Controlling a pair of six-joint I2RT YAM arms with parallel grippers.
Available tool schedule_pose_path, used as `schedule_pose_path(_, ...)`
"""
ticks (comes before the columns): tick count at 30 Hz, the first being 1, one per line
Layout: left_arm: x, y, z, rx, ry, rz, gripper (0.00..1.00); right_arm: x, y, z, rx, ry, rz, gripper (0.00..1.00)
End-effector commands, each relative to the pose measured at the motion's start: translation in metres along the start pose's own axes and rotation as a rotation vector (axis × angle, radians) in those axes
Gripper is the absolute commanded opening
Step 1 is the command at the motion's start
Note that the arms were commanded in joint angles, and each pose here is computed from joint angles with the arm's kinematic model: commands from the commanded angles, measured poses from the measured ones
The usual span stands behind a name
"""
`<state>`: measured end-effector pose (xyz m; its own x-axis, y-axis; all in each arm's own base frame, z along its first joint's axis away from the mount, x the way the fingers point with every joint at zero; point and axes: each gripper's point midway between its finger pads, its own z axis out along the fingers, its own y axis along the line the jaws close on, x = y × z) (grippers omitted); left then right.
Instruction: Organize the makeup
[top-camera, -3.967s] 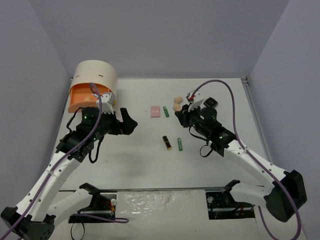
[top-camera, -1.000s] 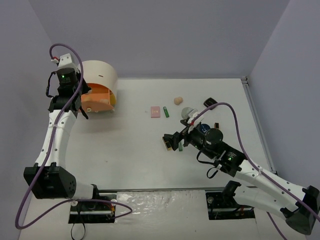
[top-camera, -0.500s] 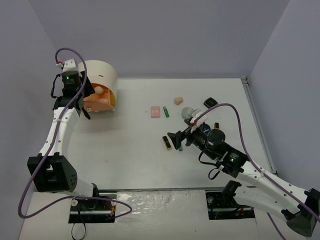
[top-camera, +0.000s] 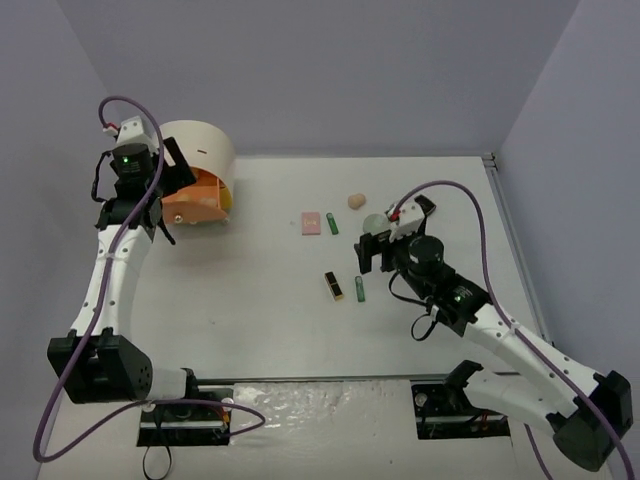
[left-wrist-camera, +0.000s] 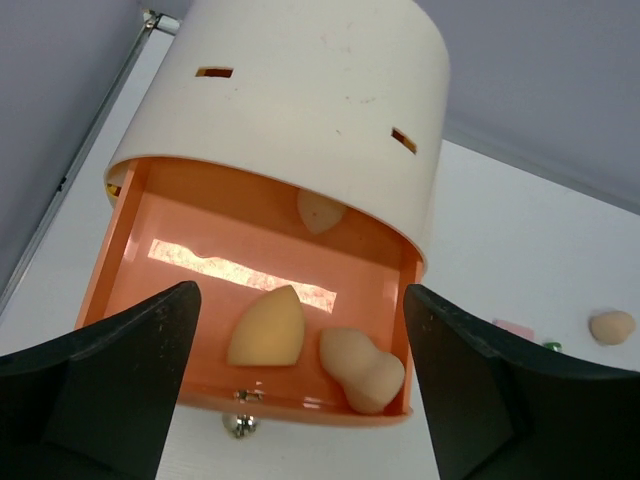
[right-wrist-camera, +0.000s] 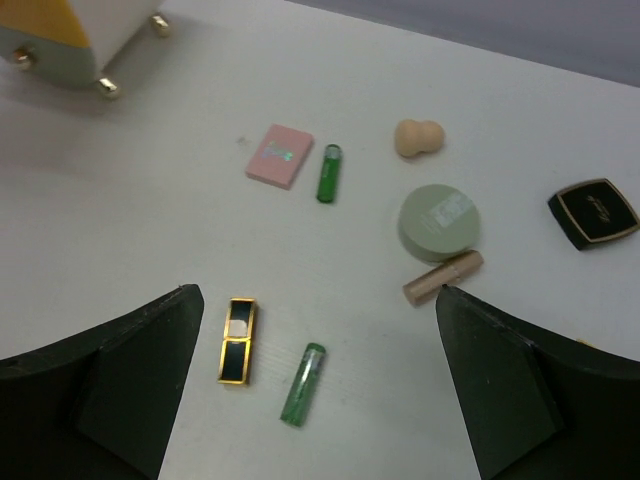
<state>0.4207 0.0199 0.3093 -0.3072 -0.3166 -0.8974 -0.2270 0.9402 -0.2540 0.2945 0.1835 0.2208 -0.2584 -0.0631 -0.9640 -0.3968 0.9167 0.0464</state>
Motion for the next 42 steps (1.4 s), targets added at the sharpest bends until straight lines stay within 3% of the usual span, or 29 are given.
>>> schedule_pose_path(1,-0.055,-0.027,-0.064,0.138,-0.158,-0.031,0.87,-0.030,-0.030,0.022,0.105,-0.030,0.079,1.00)
schedule_pose_path(4,-0.041,-0.033,-0.099,0.195,-0.142,-0.021,0.97,-0.020,-0.047,0.053,0.154,0.041,0.063,1.00)
schedule_pose_path(12,0.062,-0.033,-0.145,0.308,0.028,0.043,0.97,-0.011,-0.077,0.138,0.185,0.137,0.092,0.97)
schedule_pose_path(17,0.126,-0.021,-0.152,0.307,0.130,0.086,0.97,-0.002,-0.081,0.187,0.218,0.161,0.148,0.95)
schedule_pose_path(21,0.166,-0.017,-0.146,0.314,0.203,0.103,0.97,0.012,-0.081,0.223,0.233,0.181,0.166,0.86)
schedule_pose_path(30,0.171,-0.013,-0.139,0.296,0.217,0.124,0.97,0.056,-0.085,0.275,0.344,0.221,0.211,0.74)
schedule_pose_path(42,0.174,-0.011,-0.136,0.284,0.232,0.132,0.97,0.097,-0.096,0.296,0.460,0.247,0.247,0.54)
